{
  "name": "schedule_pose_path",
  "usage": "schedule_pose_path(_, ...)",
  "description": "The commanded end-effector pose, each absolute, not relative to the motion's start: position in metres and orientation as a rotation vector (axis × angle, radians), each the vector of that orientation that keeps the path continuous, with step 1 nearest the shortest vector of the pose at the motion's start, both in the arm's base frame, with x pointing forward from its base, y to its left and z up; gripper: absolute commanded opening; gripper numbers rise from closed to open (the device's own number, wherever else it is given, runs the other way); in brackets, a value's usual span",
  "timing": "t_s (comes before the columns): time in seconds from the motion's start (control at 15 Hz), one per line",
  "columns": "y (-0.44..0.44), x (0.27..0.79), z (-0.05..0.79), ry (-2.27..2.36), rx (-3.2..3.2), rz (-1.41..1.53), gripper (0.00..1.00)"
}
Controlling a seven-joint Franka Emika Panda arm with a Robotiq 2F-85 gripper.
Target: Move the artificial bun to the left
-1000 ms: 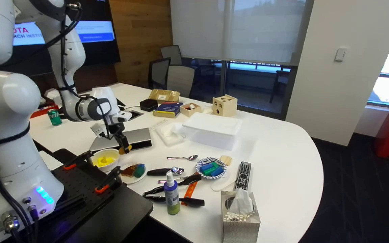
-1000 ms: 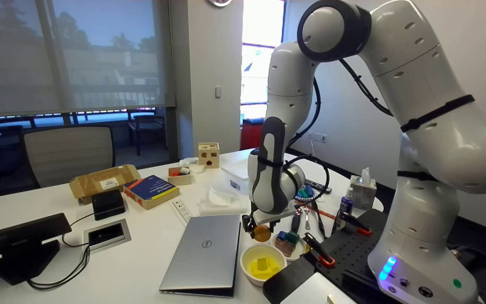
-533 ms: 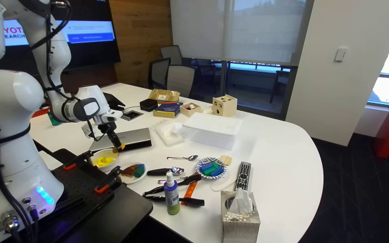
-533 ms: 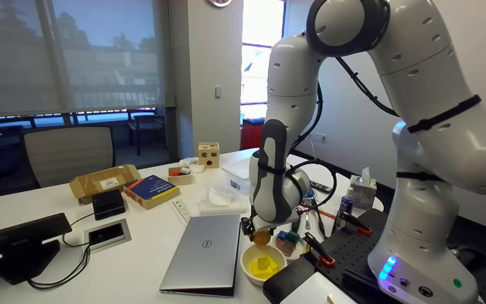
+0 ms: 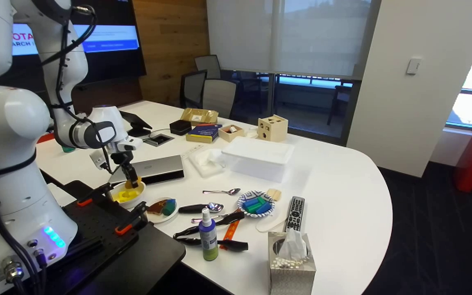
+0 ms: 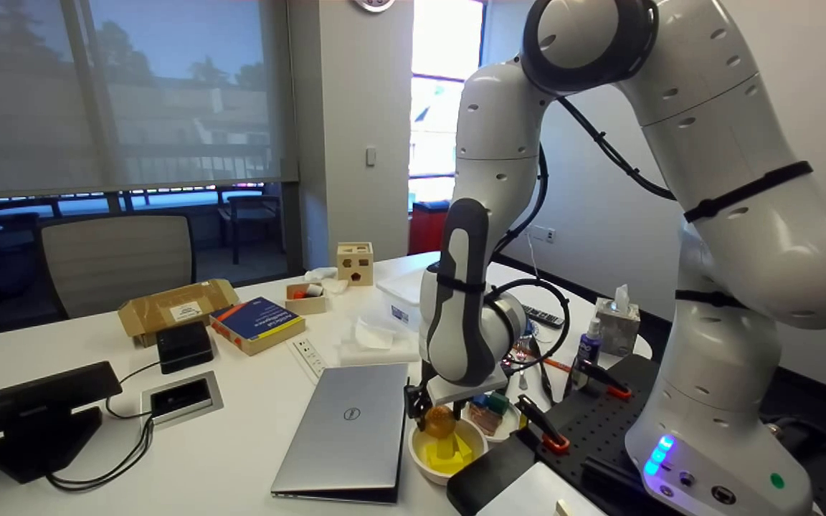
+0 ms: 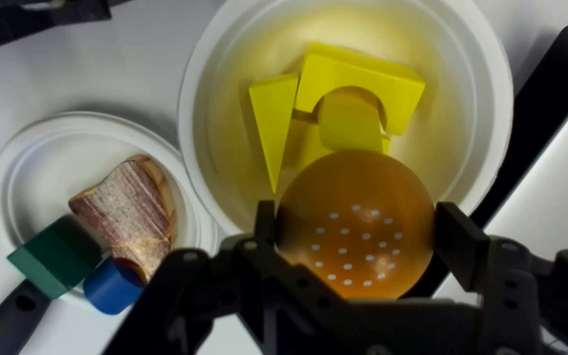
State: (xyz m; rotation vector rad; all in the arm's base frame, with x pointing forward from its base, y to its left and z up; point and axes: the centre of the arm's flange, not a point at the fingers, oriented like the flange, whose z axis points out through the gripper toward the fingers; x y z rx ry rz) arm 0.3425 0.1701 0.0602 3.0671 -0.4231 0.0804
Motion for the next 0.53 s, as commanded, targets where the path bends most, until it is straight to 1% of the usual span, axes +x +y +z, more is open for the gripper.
schedule_pose_path(0.0, 0.167, 0.349, 0.054, -0.391, 3.116, -0.027, 0.55)
schedule_pose_path(0.33, 0.165, 0.361, 0.039, -0.400, 3.131, -0.122, 0.55)
schedule_pose_path(0.4, 0.164, 0.364, 0.037, -0.426, 3.126, -0.123, 0.90)
schedule_pose_path(0.47, 0.163, 0.368, 0.035, -0.432, 3.128, -0.123, 0.96)
